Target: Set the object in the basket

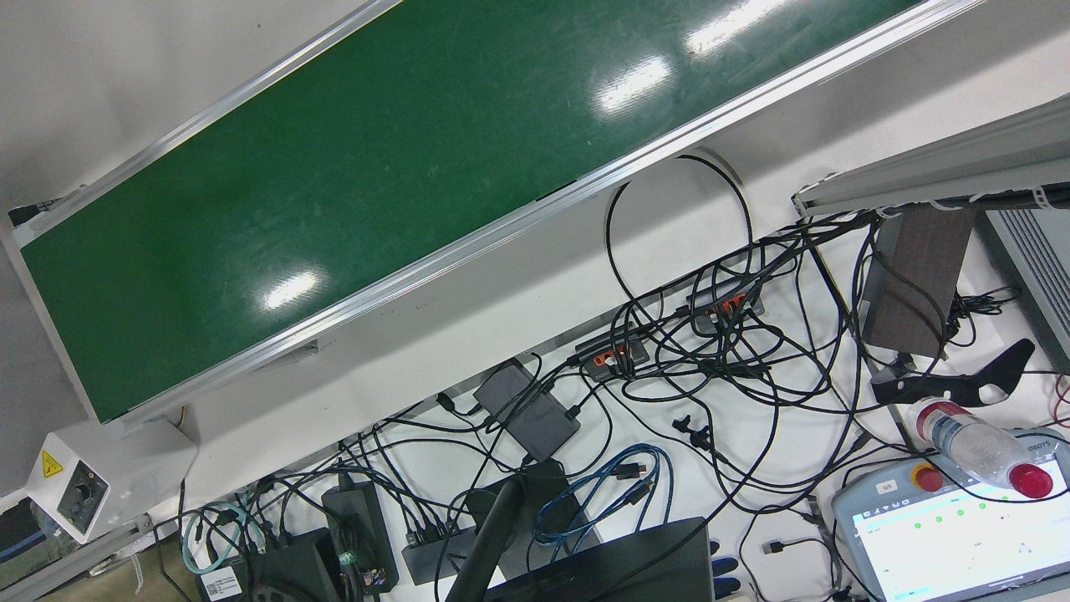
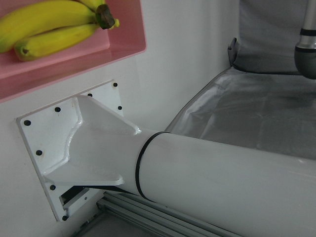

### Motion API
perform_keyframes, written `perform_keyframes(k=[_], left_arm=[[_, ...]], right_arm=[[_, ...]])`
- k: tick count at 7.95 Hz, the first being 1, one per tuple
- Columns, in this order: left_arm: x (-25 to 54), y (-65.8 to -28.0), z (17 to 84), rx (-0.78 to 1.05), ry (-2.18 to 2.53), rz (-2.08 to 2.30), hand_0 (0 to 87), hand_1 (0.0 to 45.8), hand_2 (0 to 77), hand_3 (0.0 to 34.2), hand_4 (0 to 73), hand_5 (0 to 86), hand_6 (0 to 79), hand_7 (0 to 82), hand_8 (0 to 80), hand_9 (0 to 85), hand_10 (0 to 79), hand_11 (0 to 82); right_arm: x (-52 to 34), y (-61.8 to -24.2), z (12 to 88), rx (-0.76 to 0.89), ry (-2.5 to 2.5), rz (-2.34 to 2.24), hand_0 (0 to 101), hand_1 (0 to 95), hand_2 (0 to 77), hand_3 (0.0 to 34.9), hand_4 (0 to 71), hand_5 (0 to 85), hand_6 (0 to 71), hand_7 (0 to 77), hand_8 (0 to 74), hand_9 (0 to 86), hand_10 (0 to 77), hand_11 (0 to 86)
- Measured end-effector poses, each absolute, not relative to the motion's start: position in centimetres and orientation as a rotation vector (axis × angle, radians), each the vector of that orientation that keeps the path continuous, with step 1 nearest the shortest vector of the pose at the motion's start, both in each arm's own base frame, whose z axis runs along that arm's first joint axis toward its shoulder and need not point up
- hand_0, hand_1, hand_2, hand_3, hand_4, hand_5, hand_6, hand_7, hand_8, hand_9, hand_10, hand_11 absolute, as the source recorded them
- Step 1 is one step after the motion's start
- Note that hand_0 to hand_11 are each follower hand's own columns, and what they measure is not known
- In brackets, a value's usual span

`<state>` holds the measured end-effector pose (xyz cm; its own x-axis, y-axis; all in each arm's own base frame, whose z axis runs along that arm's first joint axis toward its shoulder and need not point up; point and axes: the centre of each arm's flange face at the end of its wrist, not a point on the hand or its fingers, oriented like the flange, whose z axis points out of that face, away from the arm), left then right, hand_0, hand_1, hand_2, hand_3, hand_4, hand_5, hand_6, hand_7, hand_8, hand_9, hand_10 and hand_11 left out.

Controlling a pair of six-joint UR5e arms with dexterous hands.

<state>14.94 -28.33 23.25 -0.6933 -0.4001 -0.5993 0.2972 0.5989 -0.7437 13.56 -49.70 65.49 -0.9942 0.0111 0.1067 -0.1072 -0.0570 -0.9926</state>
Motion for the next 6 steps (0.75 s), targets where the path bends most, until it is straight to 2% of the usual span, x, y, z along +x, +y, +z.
perform_keyframes(k=[1,2,3,5,6], left_arm=[[12.7,-29.0,23.3,-0.029,2.069,-1.18,29.4,6.0,15.3,14.6,4.4,44.2,6.0,17.4,18.0,24.5,15.8,23.5],[11.1,-29.6,23.4,0.023,2.082,-1.217,26.3,4.9,17.5,7.5,6.5,50.2,6.5,19.1,19.1,25.6,17.4,25.6],[10.2,-30.1,23.4,0.058,2.088,-1.238,25.4,1.1,16.9,5.1,6.5,51.3,8.2,19.6,19.1,25.6,17.4,25.6],[9.7,-30.3,23.6,0.078,2.084,-1.251,25.3,1.1,15.8,3.8,6.5,51.3,8.2,19.6,19.1,25.6,17.4,25.6],[9.7,-30.2,23.8,0.08,2.076,-1.253,25.3,1.1,15.8,0.6,7.6,51.8,8.2,19.6,19.6,25.6,16.9,23.5]], right_arm=[[13.6,-49.7,65.5,0.107,-2.099,2.224,0,0.0,0.5,0.0,0.0,0.0,0.0,0.5,0.0,0.0,0.0,0.0],[13.6,-49.7,65.5,0.107,-2.099,2.224,0,0.0,0.5,0.0,0.0,0.0,0.0,0.5,0.0,0.0,0.0,0.0],[13.6,-49.7,65.5,0.108,-2.099,2.224,0,0.0,0.5,0.0,0.0,0.0,0.0,0.5,0.0,0.0,0.0,0.0],[13.6,-49.7,65.5,0.108,-2.1,2.224,0,0.0,0.5,0.0,0.0,0.0,0.0,0.5,0.0,0.0,0.0,0.0],[13.6,-49.7,65.5,0.108,-2.1,2.225,0,0.0,0.5,0.0,0.0,0.0,0.0,0.5,0.0,0.0,0.0,0.0]])
